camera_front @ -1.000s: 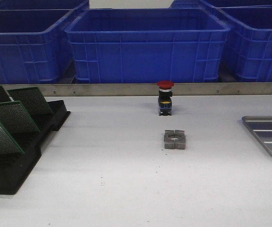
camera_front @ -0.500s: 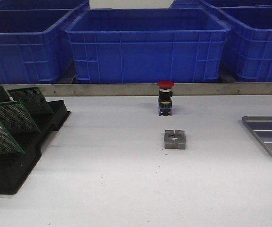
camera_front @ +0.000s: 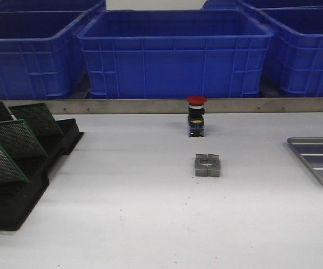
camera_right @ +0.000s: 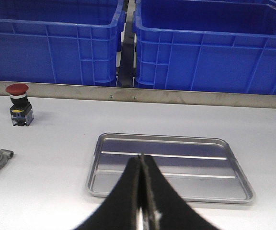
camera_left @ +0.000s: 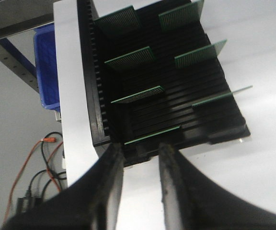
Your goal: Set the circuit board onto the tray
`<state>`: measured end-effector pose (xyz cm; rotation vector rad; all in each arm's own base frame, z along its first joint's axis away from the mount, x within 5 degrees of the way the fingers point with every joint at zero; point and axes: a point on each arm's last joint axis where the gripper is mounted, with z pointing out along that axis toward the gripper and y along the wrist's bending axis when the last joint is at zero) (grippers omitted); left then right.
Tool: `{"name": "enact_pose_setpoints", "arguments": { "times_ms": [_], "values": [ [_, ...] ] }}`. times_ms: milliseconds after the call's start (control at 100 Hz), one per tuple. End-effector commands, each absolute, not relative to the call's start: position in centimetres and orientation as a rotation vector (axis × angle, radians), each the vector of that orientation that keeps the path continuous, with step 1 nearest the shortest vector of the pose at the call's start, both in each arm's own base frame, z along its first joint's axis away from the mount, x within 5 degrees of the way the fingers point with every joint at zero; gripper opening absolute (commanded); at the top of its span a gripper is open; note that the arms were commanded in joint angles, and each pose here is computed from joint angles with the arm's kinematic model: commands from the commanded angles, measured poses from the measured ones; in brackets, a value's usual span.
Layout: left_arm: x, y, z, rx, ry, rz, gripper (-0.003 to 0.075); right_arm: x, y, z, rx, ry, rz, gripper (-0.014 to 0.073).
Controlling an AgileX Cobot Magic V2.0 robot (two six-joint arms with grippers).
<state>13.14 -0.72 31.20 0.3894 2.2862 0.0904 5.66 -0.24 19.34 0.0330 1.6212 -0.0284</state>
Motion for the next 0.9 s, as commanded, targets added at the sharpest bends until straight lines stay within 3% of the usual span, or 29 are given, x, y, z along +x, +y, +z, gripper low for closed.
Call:
{"name": "enact_pose_setpoints", "arguments": {
  "times_ms": [0,130,380,890],
  "values": [
    [15.1,-0.8,32.1,0.582,2.227,0.170,0.0312,5.5,-0.2,20.1,0.028,1.523,-0.036,-0.0057],
    [17.1,-1.0,30.7,0.981,2.199,0.294,0.0325,5.5,-0.2,20.1,0.028,1.523,-0.036,-0.0057],
    [20.6,-1.2,27.5,1.547,2.053,0.383,0.0314,5.5,-0.2,20.1,0.028,1.523,-0.036,-0.0057],
    [25.2,-1.3,21.4,1.647,2.160,0.285,0.0309,5.5,-0.2,20.1,0.028,1.523,-0.036,-0.0057]
  ]
}}
